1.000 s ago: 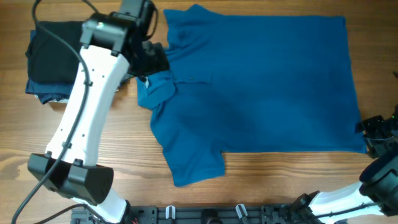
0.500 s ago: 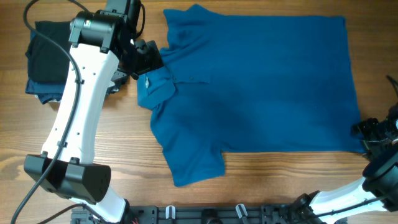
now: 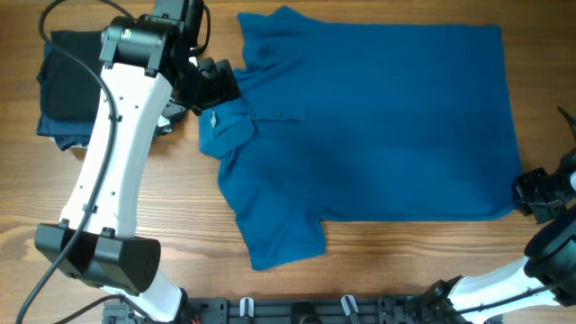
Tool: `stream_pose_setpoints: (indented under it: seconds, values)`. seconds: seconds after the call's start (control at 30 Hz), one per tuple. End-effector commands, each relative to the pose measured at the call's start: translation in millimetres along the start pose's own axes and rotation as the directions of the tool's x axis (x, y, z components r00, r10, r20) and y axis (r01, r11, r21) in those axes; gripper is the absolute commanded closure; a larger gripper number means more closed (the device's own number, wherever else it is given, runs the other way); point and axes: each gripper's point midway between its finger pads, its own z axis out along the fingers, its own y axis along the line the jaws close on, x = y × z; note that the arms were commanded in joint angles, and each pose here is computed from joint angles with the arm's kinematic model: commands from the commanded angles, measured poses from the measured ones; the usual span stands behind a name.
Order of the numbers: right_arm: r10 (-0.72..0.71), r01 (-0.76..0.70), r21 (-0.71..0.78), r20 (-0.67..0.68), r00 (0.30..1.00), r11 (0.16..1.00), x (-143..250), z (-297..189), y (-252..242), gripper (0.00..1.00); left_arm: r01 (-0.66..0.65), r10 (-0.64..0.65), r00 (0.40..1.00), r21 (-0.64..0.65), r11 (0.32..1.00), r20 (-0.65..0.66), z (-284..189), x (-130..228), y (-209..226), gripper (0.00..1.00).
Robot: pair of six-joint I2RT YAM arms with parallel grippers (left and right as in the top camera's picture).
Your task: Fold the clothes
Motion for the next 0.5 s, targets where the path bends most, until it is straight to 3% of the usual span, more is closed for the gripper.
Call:
stream_pose_setpoints:
  seconds: [0.0, 0.07, 0.2, 0.33, 0.47]
  values:
    - [0.006, -0.005, 0.020, -0.078, 0.997, 1.000, 20, 19, -8, 0.96, -0.010, 0.011, 1.000, 0.082, 0.997, -0.014, -10, 5, -9, 0.00]
    - [0.006, -0.007, -0.012, -0.078, 0.997, 1.000, 19, 19, -2, 0.96, -0.009, 0.015, 0.999, 0.120, 0.993, -0.049, -10, 12, -15, 0.01]
    - [0.008, -0.009, -0.019, -0.061, 0.998, 1.000, 15, 19, 0, 0.96, -0.003, 0.012, 0.992, 0.074, 0.997, -0.123, -3, 30, -6, 0.03]
    - [0.021, -0.022, -0.020, -0.058, 0.998, 1.000, 14, 19, 0, 0.96, -0.002, 0.006, 0.974, 0.018, 1.000, -0.225, 11, 58, 8, 0.08]
    - [0.021, -0.022, -0.021, -0.055, 0.998, 1.000, 13, 19, 0, 0.96, -0.003, 0.016, 0.956, 0.045, 0.999, -0.292, 21, 99, 8, 0.08]
